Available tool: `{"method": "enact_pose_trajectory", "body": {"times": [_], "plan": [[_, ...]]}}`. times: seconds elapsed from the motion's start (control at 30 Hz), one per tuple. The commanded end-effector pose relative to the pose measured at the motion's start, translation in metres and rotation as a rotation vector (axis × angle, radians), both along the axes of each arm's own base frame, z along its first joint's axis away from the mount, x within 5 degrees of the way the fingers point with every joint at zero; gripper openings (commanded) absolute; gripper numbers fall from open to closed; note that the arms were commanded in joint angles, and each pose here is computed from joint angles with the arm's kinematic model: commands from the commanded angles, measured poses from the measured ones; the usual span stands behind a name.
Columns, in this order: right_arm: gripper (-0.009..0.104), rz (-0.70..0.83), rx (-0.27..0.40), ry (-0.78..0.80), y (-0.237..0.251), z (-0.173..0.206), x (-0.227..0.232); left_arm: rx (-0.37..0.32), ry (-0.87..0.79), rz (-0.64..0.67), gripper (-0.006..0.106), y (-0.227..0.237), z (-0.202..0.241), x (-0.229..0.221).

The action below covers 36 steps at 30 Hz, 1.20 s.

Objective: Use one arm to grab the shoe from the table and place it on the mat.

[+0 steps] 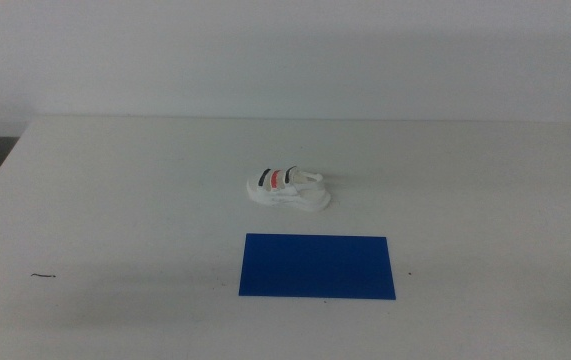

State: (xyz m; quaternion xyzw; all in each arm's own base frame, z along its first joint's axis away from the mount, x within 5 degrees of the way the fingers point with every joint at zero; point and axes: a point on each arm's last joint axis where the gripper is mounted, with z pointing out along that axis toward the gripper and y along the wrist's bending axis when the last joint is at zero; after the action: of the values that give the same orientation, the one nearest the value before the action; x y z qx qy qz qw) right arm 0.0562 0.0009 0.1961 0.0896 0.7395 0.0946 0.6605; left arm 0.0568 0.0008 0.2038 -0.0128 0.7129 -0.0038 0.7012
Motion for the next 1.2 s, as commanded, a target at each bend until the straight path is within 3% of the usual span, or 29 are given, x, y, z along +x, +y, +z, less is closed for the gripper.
{"method": "enact_pose_trajectory", "body": {"times": [0.0, 0.17, 0.27, 0.43, 0.7, 0.87, 1.07, 1.17], "plan": [[0.079, 0.002, -0.010, -0.011, 0.000, 0.000, 0.000, 0.010, -0.017, 0.001, 0.088, 0.000, 0.002, 0.000], [0.079, 0.002, -0.010, -0.011, 0.000, 0.000, 0.000, 0.009, -0.017, 0.001, 0.088, 0.000, 0.002, 0.000], [0.079, 0.002, -0.010, -0.011, 0.000, 0.000, 0.000, 0.022, 0.162, -0.013, 0.088, -0.001, 0.040, 0.015], [0.079, 0.002, -0.010, -0.011, 0.000, 0.000, 0.000, 0.134, 0.420, -0.124, 0.088, -0.011, 0.109, 0.068], [0.079, 0.002, -0.010, -0.011, 0.000, 0.000, 0.000, 0.244, 0.666, -0.306, 0.088, -0.048, 0.170, 0.176], [0.079, 0.002, -0.010, -0.011, 0.000, 0.000, 0.000, 0.448, 0.772, -0.494, 0.088, -0.088, 0.176, 0.244], [0.079, 0.002, -0.010, -0.011, 0.000, 0.000, 0.000, 0.672, 0.960, -0.768, 0.088, -0.140, 0.146, 0.310], [0.079, 0.002, -0.010, -0.011, 0.000, 0.000, 0.000, 0.794, 0.895, -0.873, 0.088, -0.170, 0.129, 0.342]]}}
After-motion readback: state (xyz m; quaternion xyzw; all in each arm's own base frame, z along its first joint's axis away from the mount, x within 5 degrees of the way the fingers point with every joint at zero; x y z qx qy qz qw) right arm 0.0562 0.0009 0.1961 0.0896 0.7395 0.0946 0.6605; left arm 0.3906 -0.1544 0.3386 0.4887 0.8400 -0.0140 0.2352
